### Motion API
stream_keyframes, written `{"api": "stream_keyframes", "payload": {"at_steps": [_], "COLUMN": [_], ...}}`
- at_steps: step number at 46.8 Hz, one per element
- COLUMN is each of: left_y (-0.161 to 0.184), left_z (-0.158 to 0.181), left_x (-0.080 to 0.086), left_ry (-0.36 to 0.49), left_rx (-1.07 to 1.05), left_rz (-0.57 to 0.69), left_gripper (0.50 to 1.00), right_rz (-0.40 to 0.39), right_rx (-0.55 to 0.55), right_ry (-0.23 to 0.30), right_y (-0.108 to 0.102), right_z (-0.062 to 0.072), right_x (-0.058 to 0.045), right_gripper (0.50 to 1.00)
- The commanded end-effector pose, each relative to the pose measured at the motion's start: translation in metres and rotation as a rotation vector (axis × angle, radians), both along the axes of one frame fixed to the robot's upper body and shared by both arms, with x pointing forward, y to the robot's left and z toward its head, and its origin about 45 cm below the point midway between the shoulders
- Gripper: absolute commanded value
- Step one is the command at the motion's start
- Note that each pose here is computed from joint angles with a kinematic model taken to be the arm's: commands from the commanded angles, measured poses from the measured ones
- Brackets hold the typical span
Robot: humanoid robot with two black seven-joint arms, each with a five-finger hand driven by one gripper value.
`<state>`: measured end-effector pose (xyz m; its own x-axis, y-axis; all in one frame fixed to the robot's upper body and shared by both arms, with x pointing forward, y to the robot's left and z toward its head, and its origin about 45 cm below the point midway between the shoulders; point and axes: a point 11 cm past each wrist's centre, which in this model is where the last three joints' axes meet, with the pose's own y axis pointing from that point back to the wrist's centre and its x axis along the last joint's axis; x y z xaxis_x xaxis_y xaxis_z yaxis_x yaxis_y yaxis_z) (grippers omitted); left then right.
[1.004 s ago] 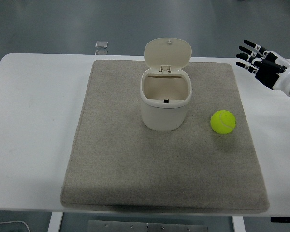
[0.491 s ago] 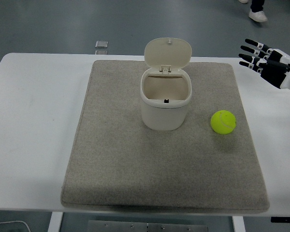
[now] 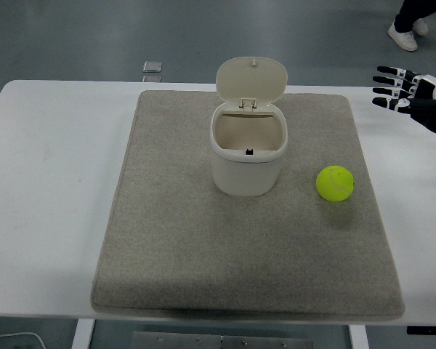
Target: Pick up the tennis ball and place it in the box.
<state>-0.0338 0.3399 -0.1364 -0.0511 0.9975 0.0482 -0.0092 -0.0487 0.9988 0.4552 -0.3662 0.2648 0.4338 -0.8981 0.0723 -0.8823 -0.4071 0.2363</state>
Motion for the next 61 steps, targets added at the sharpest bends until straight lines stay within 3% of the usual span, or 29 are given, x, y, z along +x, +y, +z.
{"api": "stream_keyframes", "payload": {"at_steps": [1, 15, 21, 29, 37, 44, 52, 61], "left_y": [0.0, 0.0, 0.0, 0.0, 0.0, 0.0, 0.0, 0.0], "left_z": [0.0, 0.0, 0.0, 0.0, 0.0, 0.0, 0.0, 0.0], "left_x": [0.0, 0.0, 0.0, 0.0, 0.0, 0.0, 0.0, 0.0], "left_ry": [0.0, 0.0, 0.0, 0.0, 0.0, 0.0, 0.0, 0.0], "left_rx": [0.0, 0.0, 0.001, 0.0, 0.0, 0.0, 0.001, 0.001], "left_rz": [0.0, 0.0, 0.0, 0.0, 0.0, 0.0, 0.0, 0.0], "left_gripper": [0.992, 0.992, 0.992, 0.992, 0.992, 0.992, 0.992, 0.992], "right_rz": [0.04, 0.223, 0.305, 0.427, 0.526, 0.547, 0.579, 0.557], "right_rx": [-0.056, -0.286, -0.396, -0.492, -0.616, -0.696, -0.694, -0.703], "right_ry": [-0.028, -0.136, -0.174, -0.207, -0.257, -0.297, -0.277, -0.282], "right_y": [0.005, 0.002, 0.003, 0.015, 0.029, 0.034, 0.041, 0.042], "right_z": [0.005, 0.02, 0.018, 0.013, 0.006, -0.006, -0.02, -0.031], "right_x": [0.001, -0.016, -0.024, -0.046, -0.06, -0.065, -0.074, -0.076], "right_gripper": [0.93, 0.93, 0.93, 0.93, 0.93, 0.928, 0.928, 0.928]}}
